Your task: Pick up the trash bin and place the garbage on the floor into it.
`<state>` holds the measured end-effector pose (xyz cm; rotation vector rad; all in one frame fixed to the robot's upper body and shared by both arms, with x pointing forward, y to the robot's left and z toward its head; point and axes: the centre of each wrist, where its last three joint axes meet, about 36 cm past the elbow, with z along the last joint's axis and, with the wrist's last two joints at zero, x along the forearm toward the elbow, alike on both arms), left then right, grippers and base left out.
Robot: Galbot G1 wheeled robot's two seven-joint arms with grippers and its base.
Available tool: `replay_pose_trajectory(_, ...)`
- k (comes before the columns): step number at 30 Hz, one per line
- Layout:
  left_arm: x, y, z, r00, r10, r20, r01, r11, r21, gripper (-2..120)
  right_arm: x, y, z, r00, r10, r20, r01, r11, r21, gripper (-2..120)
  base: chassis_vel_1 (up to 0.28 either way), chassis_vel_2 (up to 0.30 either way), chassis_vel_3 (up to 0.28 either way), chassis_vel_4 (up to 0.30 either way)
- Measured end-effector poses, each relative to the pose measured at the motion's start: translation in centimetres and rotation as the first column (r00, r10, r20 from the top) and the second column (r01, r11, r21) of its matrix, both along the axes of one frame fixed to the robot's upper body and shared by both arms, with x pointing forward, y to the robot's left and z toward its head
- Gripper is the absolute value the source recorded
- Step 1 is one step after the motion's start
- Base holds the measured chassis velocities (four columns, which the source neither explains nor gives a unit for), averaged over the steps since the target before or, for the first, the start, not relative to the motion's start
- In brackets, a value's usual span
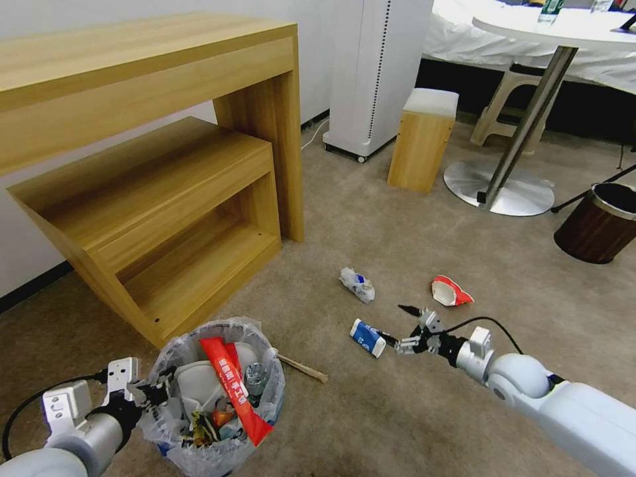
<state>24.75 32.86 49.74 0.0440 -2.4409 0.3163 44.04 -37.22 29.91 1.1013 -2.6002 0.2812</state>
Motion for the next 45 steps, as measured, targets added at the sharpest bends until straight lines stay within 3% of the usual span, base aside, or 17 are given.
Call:
replay_pose_trajectory(7,0.0,-0.1,-0.1,1.0,0.001,0.007,-0.001,1.0,-0.005,1,1.1,0.6,-3.7,0.999,-0.028,-0.035,0.025,0.997,-0.077,100,0.0,0.0,0.0,0.0)
replay_pose_trajectory(14,-0.2,-0.2,-0.3,1.0,-0.001,0.009,0.001,1.0,-0.005,1,1.7,2.0,-5.5,0.995,-0.084,-0.052,0.074,0.983,-0.168,100,0.0,0.0,0.0,0.0)
replay_pose_trajectory(23,-0.3,-0.4,-0.4,1.0,-0.005,0.017,0.006,1.0,-0.008,1,2.8,1.8,-8.0,0.989,-0.137,-0.063,0.118,0.964,-0.239,100,0.0,0.0,0.0,0.0)
replay_pose_trajectory(28,-0.5,-0.4,-0.4,1.0,-0.01,0.016,0.01,1.0,-0.01,1,3.1,2.0,-9.1,0.987,-0.143,-0.071,0.12,0.959,-0.258,100,0.0,0.0,0.0,0.0)
replay_pose_trajectory(45,-0.4,-0.2,-0.7,1.0,-0.006,0.021,0.006,1.0,-0.008,1,4.9,6.5,-11.8,0.99,-0.127,-0.064,0.102,0.947,-0.303,100,0.0,0.0,0.0,0.0)
